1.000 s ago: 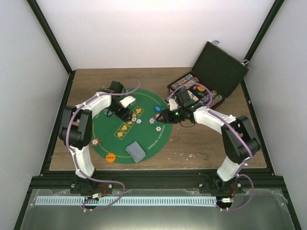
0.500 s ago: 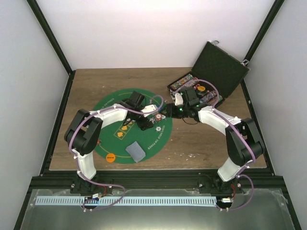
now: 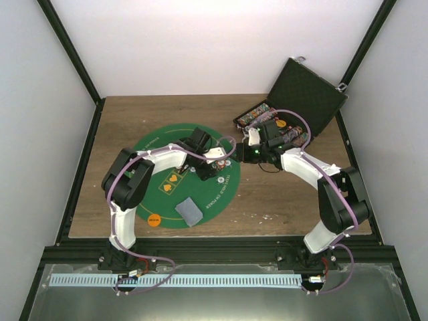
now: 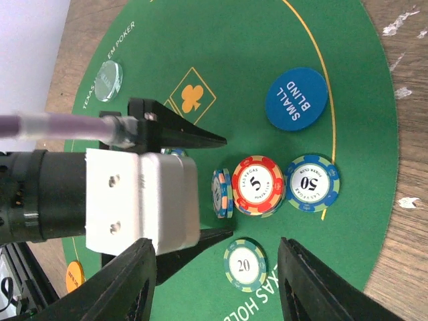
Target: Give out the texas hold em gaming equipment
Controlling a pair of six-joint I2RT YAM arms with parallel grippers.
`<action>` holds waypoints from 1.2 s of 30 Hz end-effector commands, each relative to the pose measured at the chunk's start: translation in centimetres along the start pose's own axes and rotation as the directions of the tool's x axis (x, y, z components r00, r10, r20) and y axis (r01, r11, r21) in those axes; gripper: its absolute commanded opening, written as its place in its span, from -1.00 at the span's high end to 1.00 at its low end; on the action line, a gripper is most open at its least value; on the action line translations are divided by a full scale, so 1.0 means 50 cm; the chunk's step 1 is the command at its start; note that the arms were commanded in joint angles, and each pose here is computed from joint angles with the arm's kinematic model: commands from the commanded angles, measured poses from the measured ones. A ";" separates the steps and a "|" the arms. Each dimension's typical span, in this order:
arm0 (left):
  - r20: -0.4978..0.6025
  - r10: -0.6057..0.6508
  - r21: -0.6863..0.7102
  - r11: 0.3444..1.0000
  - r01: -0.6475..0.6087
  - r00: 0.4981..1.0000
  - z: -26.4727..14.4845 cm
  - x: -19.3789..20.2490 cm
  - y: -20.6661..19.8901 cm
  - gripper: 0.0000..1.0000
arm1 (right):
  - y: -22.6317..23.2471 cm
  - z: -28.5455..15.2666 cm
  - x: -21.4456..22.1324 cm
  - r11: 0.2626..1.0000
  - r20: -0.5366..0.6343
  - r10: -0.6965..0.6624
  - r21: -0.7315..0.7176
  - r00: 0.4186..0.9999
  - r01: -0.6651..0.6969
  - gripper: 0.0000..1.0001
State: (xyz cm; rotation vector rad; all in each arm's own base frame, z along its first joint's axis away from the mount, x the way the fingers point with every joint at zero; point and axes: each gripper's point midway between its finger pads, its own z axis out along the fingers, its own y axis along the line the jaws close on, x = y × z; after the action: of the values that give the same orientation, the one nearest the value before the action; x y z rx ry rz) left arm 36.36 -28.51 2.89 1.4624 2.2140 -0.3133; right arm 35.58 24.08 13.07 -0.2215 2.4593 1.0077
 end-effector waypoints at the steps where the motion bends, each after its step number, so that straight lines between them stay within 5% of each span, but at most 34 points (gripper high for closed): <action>1: -0.040 0.029 -0.001 1.000 -0.029 0.999 0.016 0.008 -0.007 -0.57 | 0.006 -0.012 -0.012 1.000 0.021 -0.025 -0.016 0.999 0.025 -0.02; 11: -0.066 0.000 0.036 0.999 0.002 0.998 0.031 -0.005 -0.003 -0.16 | -0.007 -0.012 0.008 1.000 0.003 -0.026 -0.005 1.000 0.026 -0.01; 18: -0.062 0.044 0.079 0.996 -0.039 0.997 0.012 0.020 -0.037 0.38 | -0.009 -0.019 0.003 1.000 0.008 -0.029 -0.001 1.000 0.029 -0.01; 23: -0.100 0.029 0.067 0.998 -0.022 0.995 -0.011 0.042 -0.035 0.97 | -0.008 -0.020 -0.001 0.999 0.005 -0.034 -0.003 0.999 0.034 -0.01; 32: -0.201 -0.131 0.042 0.989 0.142 0.971 -0.093 0.046 -0.039 1.00 | -0.022 -0.058 -0.034 0.998 0.033 -0.053 0.024 0.998 0.053 -0.02; 36: -0.291 -0.010 0.115 0.992 0.046 0.957 -0.093 0.062 -0.119 1.00 | -0.059 -0.097 -0.049 0.997 0.065 -0.032 0.068 0.997 0.027 -0.02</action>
State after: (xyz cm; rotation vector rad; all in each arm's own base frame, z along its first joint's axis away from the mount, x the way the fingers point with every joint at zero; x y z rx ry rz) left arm 32.73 -25.84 4.25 1.4853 2.4524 -0.2811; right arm 35.64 20.84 12.46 -0.2115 2.4850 0.9538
